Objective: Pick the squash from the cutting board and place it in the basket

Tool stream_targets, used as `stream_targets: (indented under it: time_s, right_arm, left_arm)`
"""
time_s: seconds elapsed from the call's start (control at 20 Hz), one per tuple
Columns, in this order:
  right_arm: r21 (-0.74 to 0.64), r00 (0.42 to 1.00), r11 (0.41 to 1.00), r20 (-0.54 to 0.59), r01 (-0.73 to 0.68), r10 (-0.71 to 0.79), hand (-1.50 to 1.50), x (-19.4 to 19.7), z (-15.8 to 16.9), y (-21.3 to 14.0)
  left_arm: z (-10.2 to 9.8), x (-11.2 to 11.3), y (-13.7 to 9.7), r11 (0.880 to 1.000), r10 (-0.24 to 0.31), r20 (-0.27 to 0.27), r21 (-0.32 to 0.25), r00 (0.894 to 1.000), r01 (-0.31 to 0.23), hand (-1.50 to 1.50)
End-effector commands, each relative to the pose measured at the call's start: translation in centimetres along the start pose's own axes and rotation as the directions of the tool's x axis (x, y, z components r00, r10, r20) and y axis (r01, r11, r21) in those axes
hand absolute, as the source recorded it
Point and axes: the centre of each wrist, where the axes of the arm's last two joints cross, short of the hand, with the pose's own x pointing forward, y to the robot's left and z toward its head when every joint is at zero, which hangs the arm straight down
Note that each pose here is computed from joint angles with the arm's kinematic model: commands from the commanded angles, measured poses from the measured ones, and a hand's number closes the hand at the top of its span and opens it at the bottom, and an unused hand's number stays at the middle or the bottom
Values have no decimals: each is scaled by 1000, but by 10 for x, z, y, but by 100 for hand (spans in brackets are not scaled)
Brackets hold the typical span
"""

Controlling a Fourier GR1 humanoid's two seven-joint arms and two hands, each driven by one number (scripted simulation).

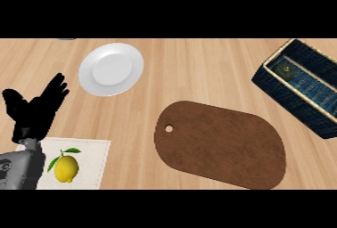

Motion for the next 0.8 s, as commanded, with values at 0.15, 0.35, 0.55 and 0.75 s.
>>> stream_targets:
  time_s: [0.15,0.35,0.55,0.75]
  right_arm:
    - [-118,970,972,-109,205,-217,-150,-18,-25,-68]
    - [-55,967,975,-124,216,-221,-150,-49,-13,-118]
    - [58,983,988,-128,141,-133,-150,-79,-9,-168]
    - [110,987,986,-114,125,-113,-150,-98,-3,-221]
  left_arm:
    - [7,-8,5,1000,15,-19,11,1000,-15,0]
    - [17,-20,17,999,33,-31,33,999,-32,0]
    - [16,-12,11,999,7,-32,51,999,-5,0]
    - [10,-9,10,997,9,-9,73,1000,-9,0]
